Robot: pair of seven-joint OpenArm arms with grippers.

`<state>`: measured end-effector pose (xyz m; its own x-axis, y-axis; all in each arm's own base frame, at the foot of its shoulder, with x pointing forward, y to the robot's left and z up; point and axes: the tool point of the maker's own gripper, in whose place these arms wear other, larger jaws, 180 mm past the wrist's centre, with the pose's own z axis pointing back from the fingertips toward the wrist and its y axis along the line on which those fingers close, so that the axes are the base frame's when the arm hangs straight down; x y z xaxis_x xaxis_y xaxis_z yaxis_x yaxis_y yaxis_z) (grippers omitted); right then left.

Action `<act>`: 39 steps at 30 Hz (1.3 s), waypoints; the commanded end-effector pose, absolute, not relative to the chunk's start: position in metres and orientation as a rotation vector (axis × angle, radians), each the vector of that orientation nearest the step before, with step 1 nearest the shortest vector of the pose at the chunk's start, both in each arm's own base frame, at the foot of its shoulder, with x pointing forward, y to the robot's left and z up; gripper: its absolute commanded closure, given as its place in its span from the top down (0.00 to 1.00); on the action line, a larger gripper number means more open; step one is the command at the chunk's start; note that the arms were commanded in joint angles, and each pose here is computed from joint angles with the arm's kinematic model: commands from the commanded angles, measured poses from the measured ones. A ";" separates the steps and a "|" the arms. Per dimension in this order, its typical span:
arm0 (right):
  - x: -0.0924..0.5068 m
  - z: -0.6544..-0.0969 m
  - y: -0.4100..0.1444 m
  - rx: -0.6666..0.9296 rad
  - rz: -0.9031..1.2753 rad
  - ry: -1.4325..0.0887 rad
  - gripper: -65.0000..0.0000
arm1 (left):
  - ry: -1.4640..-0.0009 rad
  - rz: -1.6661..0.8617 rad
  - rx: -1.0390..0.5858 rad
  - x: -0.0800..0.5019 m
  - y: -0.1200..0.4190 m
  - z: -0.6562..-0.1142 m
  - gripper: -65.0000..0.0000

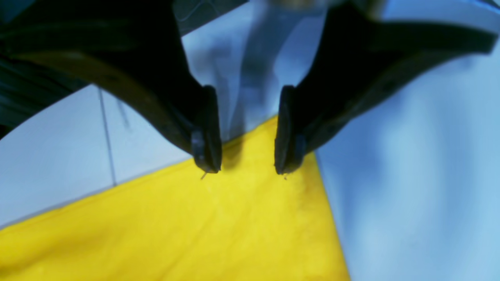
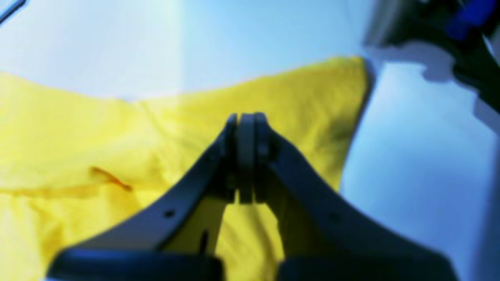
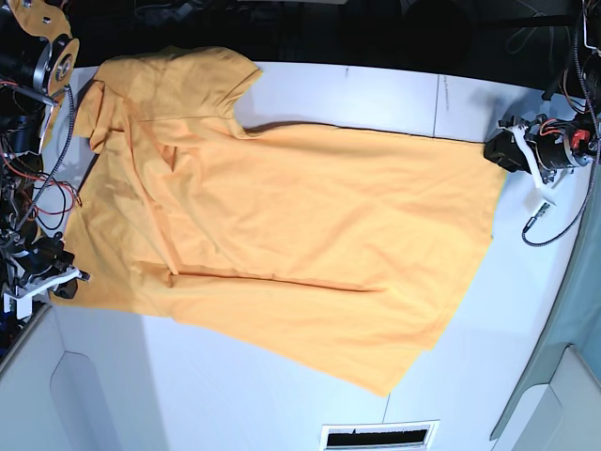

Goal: Layout the t-shirt on the table in an organized manner, then fold the t-shirt properly
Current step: 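Pull the shirt with both grippers to straighten it on the table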

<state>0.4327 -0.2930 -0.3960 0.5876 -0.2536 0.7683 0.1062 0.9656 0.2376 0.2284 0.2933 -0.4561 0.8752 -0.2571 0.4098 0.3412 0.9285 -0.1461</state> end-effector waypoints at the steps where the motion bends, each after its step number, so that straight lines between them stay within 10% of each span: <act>1: 0.443 -0.377 -0.298 0.193 -0.219 -0.956 0.00 | -0.374 -0.321 -0.156 0.229 0.312 -0.451 0.42; 13: 0.342 -0.465 -0.247 0.445 -0.282 -0.644 0.00 | -0.419 -0.291 0.030 0.249 0.367 -0.425 0.42; 27: 0.402 -0.404 -0.328 0.122 -0.191 -0.891 0.00 | -0.441 -0.292 0.044 0.262 0.371 -0.415 0.42; 39: 0.372 -0.408 -0.291 0.392 -0.264 -0.735 0.00 | -0.473 -0.273 -0.122 0.261 0.343 -0.413 0.42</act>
